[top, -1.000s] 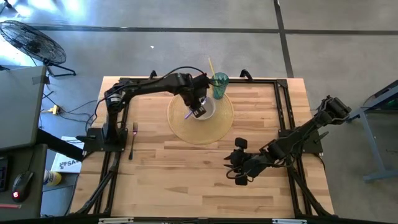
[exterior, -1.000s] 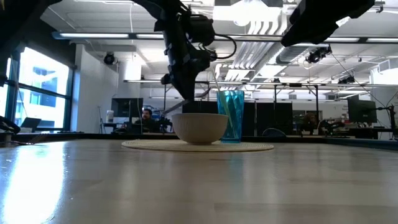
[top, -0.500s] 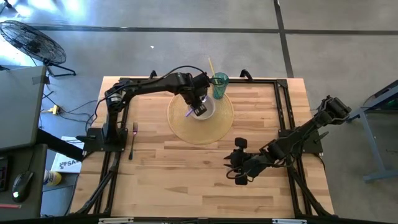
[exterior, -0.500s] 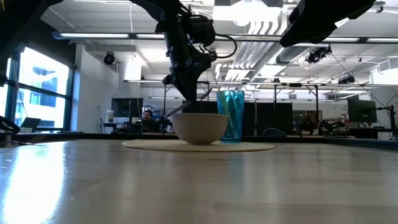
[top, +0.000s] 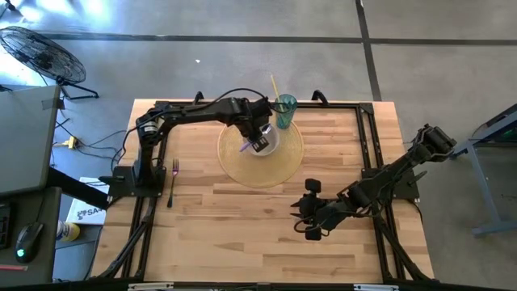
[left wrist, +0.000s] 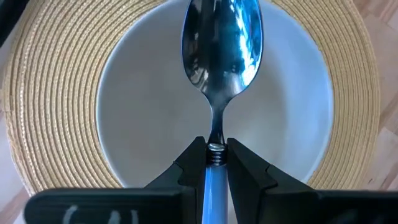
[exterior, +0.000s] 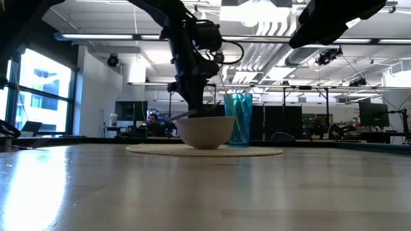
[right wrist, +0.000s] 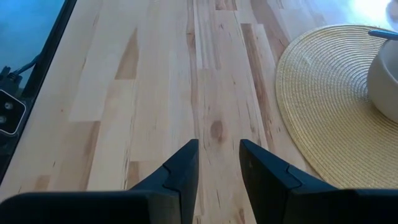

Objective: Pick & Place Utensil
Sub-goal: Put the purple spoon into the white bowl on the brown mat

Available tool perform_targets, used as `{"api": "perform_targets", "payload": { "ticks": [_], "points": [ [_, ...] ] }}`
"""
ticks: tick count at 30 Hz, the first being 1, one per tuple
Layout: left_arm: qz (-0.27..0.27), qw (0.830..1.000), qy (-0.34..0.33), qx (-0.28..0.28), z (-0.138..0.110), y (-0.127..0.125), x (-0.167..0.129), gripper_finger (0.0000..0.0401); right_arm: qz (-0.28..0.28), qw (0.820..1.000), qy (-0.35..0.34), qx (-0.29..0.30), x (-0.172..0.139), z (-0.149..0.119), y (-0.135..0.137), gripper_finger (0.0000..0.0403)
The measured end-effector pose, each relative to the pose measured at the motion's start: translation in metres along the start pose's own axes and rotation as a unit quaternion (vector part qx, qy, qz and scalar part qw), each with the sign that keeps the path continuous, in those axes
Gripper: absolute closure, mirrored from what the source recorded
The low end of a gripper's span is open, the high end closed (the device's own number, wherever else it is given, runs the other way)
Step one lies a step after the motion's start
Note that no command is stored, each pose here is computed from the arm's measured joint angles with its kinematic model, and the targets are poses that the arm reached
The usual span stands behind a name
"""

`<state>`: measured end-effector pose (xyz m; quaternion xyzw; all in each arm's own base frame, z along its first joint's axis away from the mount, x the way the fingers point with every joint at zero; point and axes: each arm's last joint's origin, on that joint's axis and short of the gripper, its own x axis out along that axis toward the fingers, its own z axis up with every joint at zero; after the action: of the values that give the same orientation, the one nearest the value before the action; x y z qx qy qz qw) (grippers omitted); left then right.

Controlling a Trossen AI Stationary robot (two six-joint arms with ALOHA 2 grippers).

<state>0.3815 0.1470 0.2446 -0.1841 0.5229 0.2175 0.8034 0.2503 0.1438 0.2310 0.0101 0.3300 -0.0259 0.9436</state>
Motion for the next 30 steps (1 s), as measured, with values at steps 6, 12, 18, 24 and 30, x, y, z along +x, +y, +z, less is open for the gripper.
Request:
{"api": "perform_targets", "payload": {
  "ticks": [6,12,18,24,30],
  "points": [
    [-0.004,1.000,-0.016,-0.010,0.0025,-0.0006,0.0012,0.0352,0.002,1.000,0.000,0.000,-0.0001,0.0003,0.0002,0.0293],
    [-0.008,1.000,-0.019,-0.010,0.0031,-0.0010,0.0011,0.0352,0.004,1.000,0.001,0.000,-0.0002,0.0003,0.0004,0.0293],
    [-0.006,1.000,-0.008,-0.012,0.0011,-0.0005,0.0012,0.0352,0.004,1.000,0.001,0.000,-0.0002,0.0003,0.0004,0.0293],
    [-0.009,1.000,-0.016,-0.012,0.0026,-0.0009,0.0012,0.0352,0.004,1.000,0.001,0.000,-0.0002,0.0002,0.0004,0.0293],
    [-0.009,1.000,-0.015,-0.012,0.0025,-0.0009,0.0012,0.0352,0.004,1.000,0.001,0.000,-0.0002,0.0002,0.0004,0.0293]
  ]
}}
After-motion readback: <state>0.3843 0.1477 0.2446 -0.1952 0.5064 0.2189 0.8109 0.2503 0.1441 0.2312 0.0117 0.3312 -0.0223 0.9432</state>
